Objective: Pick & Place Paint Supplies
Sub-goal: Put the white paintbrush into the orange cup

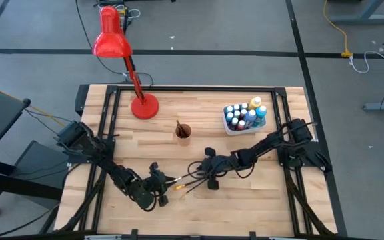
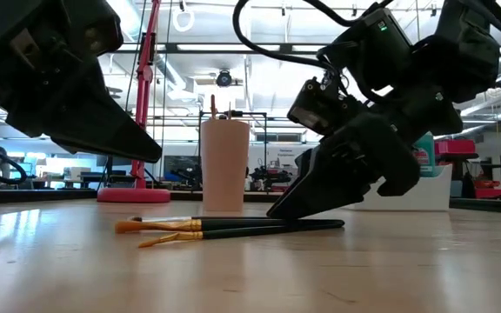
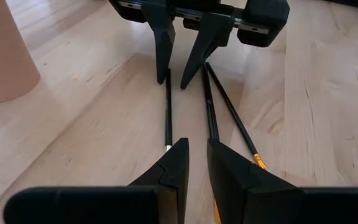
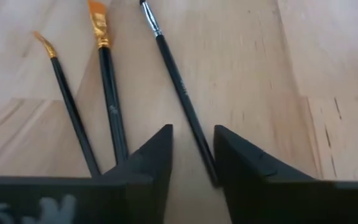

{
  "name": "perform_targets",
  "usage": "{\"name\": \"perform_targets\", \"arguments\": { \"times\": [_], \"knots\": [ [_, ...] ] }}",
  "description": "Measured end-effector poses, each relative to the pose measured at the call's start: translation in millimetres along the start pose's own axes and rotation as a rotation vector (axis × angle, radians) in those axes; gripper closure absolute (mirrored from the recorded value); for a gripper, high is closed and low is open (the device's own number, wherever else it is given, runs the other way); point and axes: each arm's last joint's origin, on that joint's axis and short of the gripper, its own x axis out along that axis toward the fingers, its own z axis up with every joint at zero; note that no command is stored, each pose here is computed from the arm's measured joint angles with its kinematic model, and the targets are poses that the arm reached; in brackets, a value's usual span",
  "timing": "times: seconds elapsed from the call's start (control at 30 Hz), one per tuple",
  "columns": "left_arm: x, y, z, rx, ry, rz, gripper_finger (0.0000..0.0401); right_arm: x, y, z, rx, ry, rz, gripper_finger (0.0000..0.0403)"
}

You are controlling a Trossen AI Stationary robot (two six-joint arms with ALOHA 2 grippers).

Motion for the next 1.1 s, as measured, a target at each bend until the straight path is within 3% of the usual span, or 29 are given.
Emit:
{"name": "perform_targets", "arguments": {
  "times": [0.33, 0.47, 0.67, 0.87, 1.1],
  "knots": [
    [6, 5, 2, 0.014, 0.028, 0.012, 0.0332, 5, -4, -5, -0.010, 0.018, -0.021, 0.0393],
    [12, 13, 1, 0.064, 0.111, 0.007, 0.0317, 5, -4, -6, -0.029, 0.014, -0.019, 0.0389],
    [18, 30, -3, 0.170, 0.199, 0.109, 0.0265, 5, -4, -6, -0.030, 0.010, -0.018, 0.0395],
    [20, 35, -5, 0.174, 0.288, 0.089, 0.0216, 5, -4, -6, -0.029, 0.005, -0.017, 0.0397],
    [21, 37, -5, 0.179, 0.287, 0.115, 0.0223, 5, -4, -6, -0.029, 0.005, -0.017, 0.0398]
  ]
}}
